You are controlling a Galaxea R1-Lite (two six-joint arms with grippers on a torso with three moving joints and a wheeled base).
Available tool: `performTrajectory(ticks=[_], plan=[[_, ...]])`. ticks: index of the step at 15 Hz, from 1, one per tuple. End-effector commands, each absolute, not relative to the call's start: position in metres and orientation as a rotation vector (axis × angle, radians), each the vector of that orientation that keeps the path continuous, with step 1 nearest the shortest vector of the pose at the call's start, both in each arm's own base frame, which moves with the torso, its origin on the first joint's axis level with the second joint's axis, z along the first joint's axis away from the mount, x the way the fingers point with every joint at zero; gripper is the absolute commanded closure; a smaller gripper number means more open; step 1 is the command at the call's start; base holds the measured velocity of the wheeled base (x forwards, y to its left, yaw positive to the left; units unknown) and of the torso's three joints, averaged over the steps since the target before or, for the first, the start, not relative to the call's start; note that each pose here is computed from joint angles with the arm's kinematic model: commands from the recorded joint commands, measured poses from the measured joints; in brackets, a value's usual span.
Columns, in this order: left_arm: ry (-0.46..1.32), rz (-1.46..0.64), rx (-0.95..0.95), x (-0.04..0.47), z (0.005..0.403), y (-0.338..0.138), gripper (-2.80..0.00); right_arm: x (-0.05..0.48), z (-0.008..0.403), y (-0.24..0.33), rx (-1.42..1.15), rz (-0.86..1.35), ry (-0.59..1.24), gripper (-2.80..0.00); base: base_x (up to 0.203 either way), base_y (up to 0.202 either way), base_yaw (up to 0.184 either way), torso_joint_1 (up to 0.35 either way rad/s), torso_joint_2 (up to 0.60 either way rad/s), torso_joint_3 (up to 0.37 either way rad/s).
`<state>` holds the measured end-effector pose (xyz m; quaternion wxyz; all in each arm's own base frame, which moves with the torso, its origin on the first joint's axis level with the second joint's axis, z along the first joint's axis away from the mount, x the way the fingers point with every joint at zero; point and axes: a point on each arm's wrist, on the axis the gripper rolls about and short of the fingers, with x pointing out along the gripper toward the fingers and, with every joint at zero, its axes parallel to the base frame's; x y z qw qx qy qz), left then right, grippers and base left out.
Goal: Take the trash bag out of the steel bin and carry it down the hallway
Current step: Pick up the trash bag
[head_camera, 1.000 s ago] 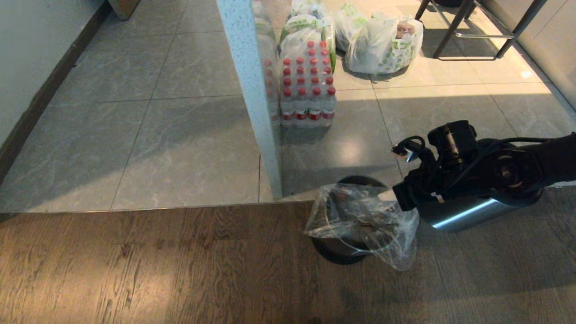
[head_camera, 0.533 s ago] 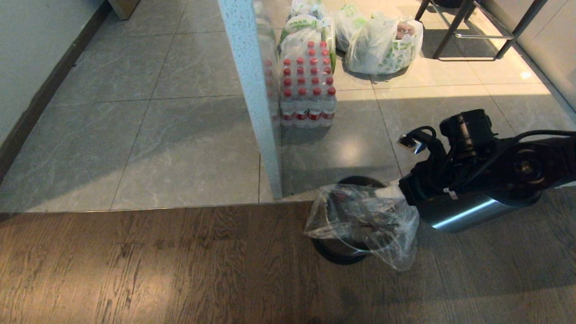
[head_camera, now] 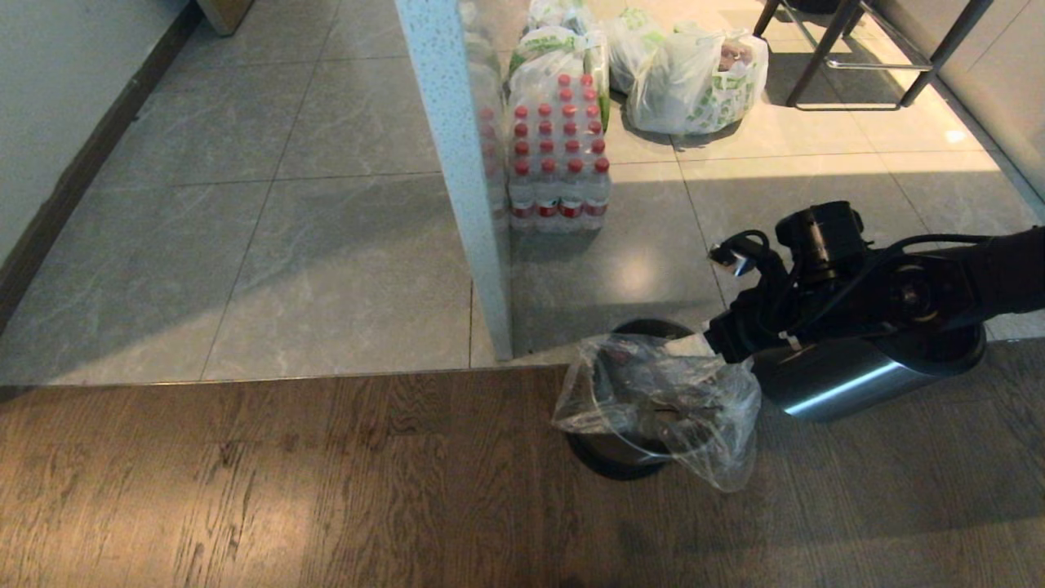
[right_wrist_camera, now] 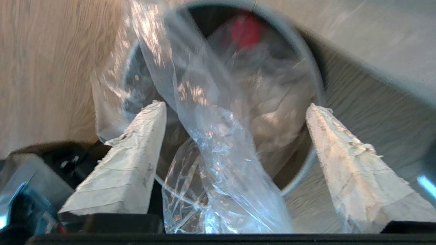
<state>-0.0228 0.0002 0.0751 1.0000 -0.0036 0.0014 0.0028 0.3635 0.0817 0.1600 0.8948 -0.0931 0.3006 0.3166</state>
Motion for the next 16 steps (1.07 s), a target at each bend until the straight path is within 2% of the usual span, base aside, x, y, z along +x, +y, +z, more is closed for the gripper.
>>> performTrajectory(ticks=[1, 6, 16], plan=[[0.005, 0.006, -0.008, -0.023, 0.075, 0.0, 0.0, 0.369, 0.147, 0.085, -0.188, 0.669, 0.657, -2.8, 0.0, 0.0, 0.0, 0.0, 0.0, 0.0], [0.005, 0.006, -0.008, -0.023, 0.075, 0.0, 0.0, 0.355, 0.136, 0.097, -0.151, 0.71, 0.816, -2.8, 0.0, 0.0, 0.0, 0.0, 0.0, 0.0], [0.005, 0.006, -0.008, -0.023, 0.075, 0.0, 0.0, 0.342, 0.123, 0.14, -0.187, 0.821, 0.875, -2.8, 0.0, 0.0, 0.0, 0.0, 0.0, 0.0]])
